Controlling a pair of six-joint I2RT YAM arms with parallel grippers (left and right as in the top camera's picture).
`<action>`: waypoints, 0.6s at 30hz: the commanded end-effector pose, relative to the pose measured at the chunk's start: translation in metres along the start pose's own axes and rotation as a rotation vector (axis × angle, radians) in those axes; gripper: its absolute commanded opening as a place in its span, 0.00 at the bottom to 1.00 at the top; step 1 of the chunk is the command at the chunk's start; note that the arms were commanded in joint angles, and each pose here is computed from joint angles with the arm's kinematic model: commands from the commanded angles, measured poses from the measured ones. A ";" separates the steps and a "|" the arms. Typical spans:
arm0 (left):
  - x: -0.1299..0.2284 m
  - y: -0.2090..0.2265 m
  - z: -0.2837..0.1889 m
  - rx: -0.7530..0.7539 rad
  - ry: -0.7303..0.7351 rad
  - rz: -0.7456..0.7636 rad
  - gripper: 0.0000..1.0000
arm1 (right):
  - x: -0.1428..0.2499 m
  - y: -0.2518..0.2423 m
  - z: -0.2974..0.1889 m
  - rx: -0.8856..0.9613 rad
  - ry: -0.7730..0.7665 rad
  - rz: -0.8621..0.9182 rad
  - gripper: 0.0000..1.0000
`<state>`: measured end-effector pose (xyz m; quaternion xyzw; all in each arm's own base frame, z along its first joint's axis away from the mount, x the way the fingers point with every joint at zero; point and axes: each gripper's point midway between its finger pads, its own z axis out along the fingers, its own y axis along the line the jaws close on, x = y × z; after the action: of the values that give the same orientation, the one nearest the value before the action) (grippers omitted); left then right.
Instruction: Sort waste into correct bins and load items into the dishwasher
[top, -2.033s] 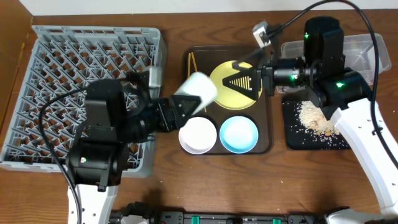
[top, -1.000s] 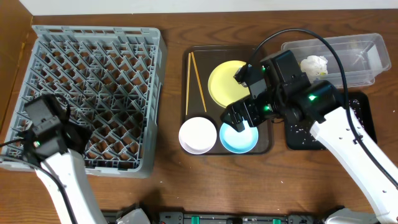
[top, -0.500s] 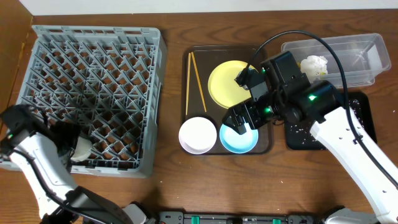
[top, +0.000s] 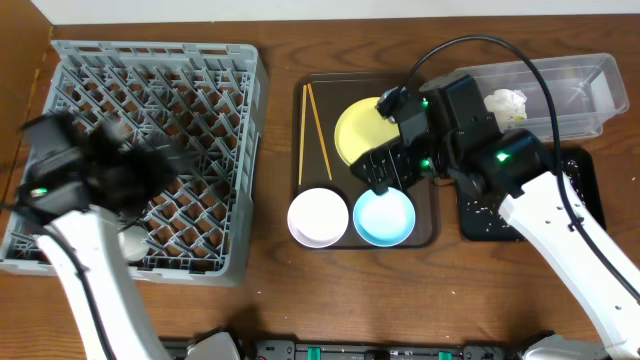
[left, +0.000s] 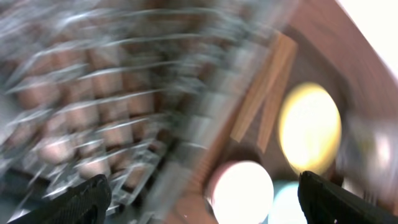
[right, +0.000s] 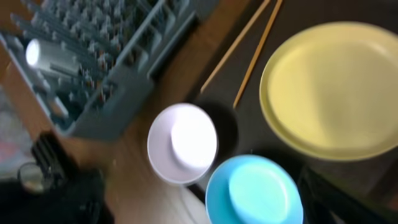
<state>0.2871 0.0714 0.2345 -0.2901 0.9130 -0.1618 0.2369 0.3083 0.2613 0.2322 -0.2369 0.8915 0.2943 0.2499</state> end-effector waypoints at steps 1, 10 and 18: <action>0.031 -0.072 -0.020 0.080 -0.032 0.495 0.96 | -0.018 -0.010 -0.013 0.028 -0.078 0.080 0.99; 0.087 -0.123 -0.028 0.038 -0.055 0.856 0.98 | -0.022 -0.018 -0.021 0.040 -0.099 0.096 0.99; 0.095 -0.129 -0.025 0.054 -0.033 0.888 0.98 | -0.009 -0.013 -0.018 0.038 -0.046 0.103 0.99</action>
<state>0.2618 -0.0866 0.2759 0.1283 0.9420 -0.0783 0.2999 0.3238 0.2407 0.2343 -0.1776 0.9054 0.2895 0.2549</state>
